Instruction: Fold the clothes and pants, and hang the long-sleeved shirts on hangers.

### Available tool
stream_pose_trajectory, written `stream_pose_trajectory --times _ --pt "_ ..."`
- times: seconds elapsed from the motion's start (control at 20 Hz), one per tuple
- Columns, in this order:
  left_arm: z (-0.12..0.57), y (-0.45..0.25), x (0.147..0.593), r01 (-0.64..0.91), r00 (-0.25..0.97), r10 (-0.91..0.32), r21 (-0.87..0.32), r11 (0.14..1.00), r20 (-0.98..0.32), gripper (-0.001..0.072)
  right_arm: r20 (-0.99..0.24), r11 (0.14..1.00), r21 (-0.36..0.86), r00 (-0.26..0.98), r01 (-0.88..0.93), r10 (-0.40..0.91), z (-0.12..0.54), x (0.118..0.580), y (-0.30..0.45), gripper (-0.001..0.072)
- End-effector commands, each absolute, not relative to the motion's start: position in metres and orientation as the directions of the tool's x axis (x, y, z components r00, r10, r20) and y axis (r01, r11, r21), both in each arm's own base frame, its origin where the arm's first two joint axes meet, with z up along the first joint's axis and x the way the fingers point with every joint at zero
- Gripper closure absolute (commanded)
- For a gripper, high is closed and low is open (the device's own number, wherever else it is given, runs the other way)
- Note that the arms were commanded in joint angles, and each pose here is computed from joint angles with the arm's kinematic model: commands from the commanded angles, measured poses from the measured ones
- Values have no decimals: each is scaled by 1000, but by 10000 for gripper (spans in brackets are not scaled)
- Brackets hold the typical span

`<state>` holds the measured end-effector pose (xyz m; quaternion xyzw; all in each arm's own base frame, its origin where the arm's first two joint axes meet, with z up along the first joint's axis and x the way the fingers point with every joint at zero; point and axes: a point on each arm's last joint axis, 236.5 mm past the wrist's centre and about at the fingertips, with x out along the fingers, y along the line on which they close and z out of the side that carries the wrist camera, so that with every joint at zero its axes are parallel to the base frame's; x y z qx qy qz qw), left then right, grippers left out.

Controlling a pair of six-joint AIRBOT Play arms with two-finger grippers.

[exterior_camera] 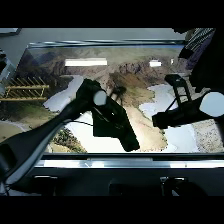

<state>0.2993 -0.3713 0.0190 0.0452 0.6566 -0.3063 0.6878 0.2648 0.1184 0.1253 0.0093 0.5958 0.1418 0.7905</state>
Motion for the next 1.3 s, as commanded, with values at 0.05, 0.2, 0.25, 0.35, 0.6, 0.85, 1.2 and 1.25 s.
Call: stream_pose_trajectory --times 0.05,0.2,0.25,0.35,0.6,0.85,1.2,1.25 --pt "104 -249 356 385 212 -262 -166 908 -942 173 -750 878 463 476 -120 460 179 323 161 456" --pt "151 -176 367 249 314 -246 -171 953 -917 174 -715 857 514 534 -37 452 191 352 105 450" --pt "162 -158 367 213 339 -238 -172 962 -910 174 -742 860 510 495 -20 451 177 349 84 386" --pt "179 -129 370 166 391 -223 -170 971 -893 177 -799 853 521 359 12 483 129 328 61 283" --pt "184 -94 379 79 421 -187 -169 982 -888 179 -770 762 638 80 112 633 3 255 97 277" --pt "183 -93 379 77 422 -186 -169 983 -887 178 -744 729 665 66 161 664 -62 225 147 216" --pt "179 -72 385 -39 421 -159 -193 980 -893 50 -809 796 582 20 166 587 -104 215 183 219" --pt "174 -64 386 -40 415 -150 -183 982 -897 50 -806 792 581 1 188 592 -110 213 185 282"
